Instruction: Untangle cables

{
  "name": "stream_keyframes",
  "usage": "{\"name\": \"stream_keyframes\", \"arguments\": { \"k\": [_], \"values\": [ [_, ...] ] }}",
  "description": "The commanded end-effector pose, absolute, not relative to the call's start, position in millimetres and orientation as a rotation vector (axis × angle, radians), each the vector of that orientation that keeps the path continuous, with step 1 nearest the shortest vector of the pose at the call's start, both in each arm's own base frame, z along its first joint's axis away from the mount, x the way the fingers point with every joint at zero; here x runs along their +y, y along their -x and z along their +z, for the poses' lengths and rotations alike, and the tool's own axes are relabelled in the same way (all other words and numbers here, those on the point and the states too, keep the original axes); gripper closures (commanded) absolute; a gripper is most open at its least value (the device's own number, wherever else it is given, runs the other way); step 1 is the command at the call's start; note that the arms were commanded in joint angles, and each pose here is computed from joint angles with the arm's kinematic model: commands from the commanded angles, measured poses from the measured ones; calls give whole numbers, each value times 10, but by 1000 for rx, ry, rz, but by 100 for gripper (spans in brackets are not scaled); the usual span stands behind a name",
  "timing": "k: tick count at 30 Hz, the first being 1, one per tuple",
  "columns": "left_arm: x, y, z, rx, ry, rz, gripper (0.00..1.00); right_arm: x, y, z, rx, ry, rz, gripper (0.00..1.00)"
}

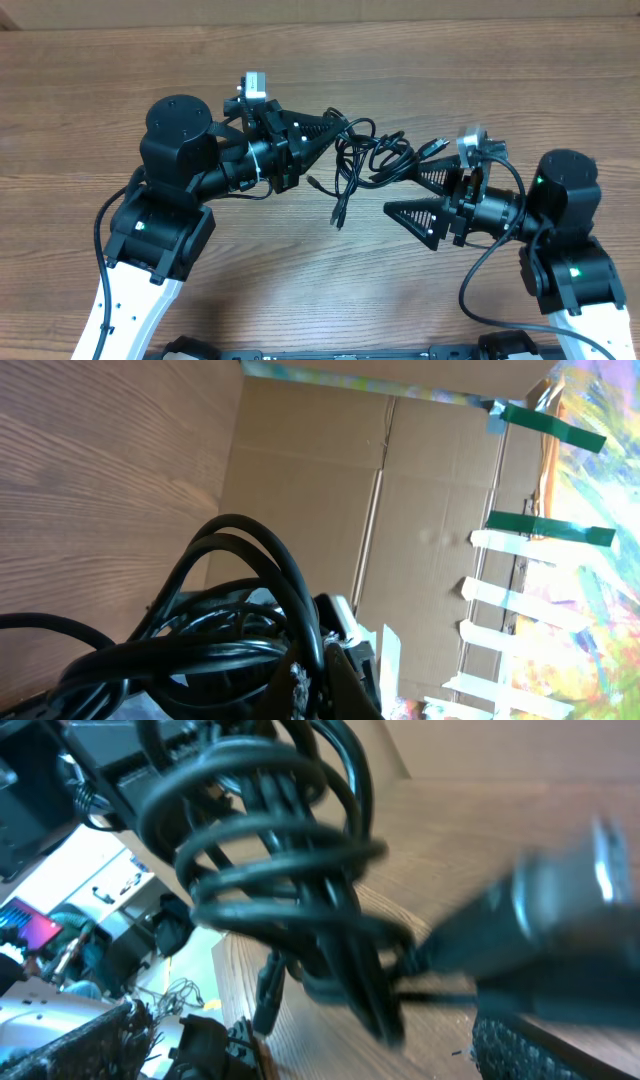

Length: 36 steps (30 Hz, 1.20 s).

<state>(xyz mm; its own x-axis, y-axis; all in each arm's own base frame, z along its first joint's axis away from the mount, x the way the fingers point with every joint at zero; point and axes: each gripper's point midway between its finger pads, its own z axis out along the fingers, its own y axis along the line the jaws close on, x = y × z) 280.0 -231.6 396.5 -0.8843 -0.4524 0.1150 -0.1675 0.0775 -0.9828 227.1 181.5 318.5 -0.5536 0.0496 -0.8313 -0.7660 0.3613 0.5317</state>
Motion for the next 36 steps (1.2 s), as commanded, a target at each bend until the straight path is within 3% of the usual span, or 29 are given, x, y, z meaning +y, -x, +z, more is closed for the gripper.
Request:
{"name": "stream_keyframes", "arguments": {
  "k": [1,6,9,12,14,18,21,27,33,36],
  "values": [
    [-2355,-2685,4122,2124,582,-1941,96,1900,-2093,3394,1665,817,1361,0],
    [-2450,-2644,4073,2142,599,-1921,96,1943,-1835,3593,1480,1024,1442,3],
    [-2435,-2692,4054,2125,633,-1892,96,1942,-1828,3556,1511,1005,1467,29],
    [-2415,-2728,4050,2111,652,-1875,96,1941,-1817,3497,1562,972,1505,86],
    [-2402,-2751,4046,2101,664,-1864,96,1940,-1815,3484,1573,964,1513,96],
    [-2391,-2766,4045,2092,605,-1827,95,1940,-1814,3484,1576,961,1517,96],
    [-2391,-2763,4037,2083,453,-1752,57,1940,-1814,3485,1590,949,1530,96],
    [-2431,-2628,3895,2060,-109,-1487,7,1937,-1849,3477,1600,932,1514,96],
    [-2384,-2474,3523,2106,-444,-1260,0,1936,-1883,3488,1597,923,1493,96],
    [-2371,-2410,3430,2101,-559,-1204,8,1938,-1893,3534,1586,923,1492,96]
  ]
}}
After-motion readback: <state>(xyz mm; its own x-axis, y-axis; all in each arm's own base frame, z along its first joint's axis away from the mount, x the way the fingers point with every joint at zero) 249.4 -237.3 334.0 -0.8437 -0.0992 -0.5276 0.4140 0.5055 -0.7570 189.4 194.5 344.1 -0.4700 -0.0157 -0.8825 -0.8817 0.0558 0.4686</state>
